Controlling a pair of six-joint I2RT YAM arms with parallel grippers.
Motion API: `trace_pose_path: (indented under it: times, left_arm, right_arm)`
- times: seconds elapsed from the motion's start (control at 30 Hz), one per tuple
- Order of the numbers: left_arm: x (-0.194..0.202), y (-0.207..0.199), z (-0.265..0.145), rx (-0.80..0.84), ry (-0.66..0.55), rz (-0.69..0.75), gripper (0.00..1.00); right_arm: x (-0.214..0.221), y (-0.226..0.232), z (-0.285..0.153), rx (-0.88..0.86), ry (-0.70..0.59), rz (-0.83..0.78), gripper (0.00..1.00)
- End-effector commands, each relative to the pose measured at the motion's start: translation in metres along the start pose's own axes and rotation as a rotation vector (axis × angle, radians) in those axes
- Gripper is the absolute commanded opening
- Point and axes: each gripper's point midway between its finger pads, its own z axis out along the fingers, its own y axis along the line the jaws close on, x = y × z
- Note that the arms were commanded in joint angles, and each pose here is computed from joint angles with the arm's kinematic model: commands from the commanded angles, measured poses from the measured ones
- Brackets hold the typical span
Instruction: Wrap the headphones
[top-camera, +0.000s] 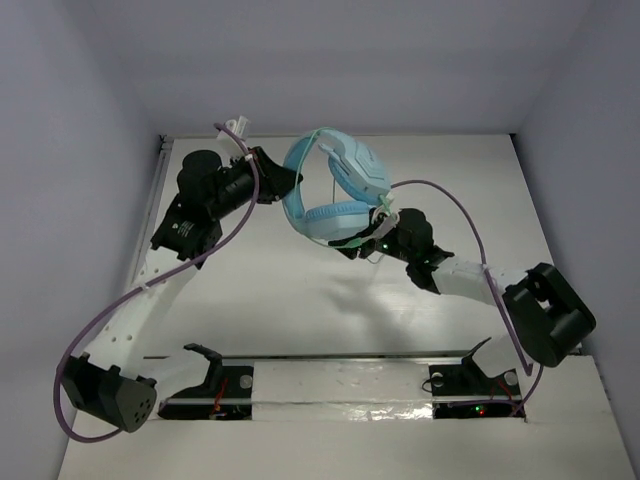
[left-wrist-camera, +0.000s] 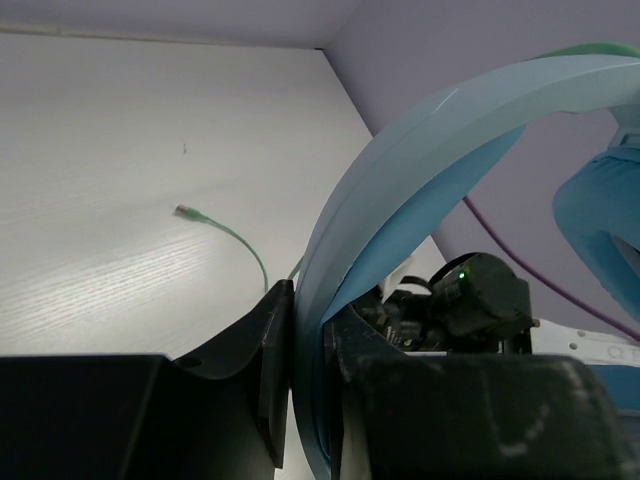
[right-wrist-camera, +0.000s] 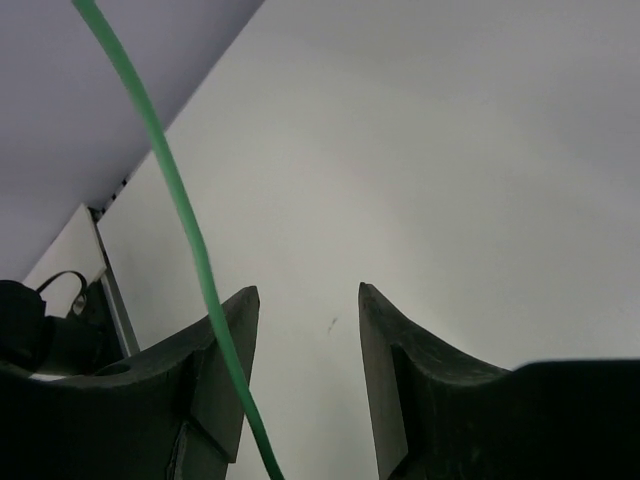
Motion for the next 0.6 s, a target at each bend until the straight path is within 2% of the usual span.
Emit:
trace_pose_path:
  times: [0.0,0.1,0.23,0.3,0.5,0.57]
  left_arm:
    - [-0.045,-0.03,-0.011,0.047,-0.105,0.044,0.0]
    - [-0.067,-0.022,-0.018,-0.009,-0.143,0.064,0.0]
    - [-0.091,-0.019,-0.021,-0.034,-0.184,0.059,0.0]
    - [-0.101,-0.02,-0.018,-0.031,-0.207,0.048,0.0]
    - [-0.101,-0.018,-0.004,0.02,-0.22,-0.052,0.0]
    - [-0.1,-0.011,-0.001,0.013,-0.245,-0.082,0.0]
  right_arm:
    - [0.001,0.003,0.006,-0.05,-0.012,-0.043,0.51]
    - [0.005,-0.001,0.005,-0.03,-0.021,-0.018,0.44]
    - [0.021,-0.013,-0.001,0.013,-0.014,0.034,0.41]
    - [0.027,-0.009,0.001,-0.017,0.0,0.057,0.34]
    - [0.051,0.005,0.016,-0.059,0.067,0.077,0.33]
    - [0.061,0.016,0.018,-0.073,0.092,0.077,0.23]
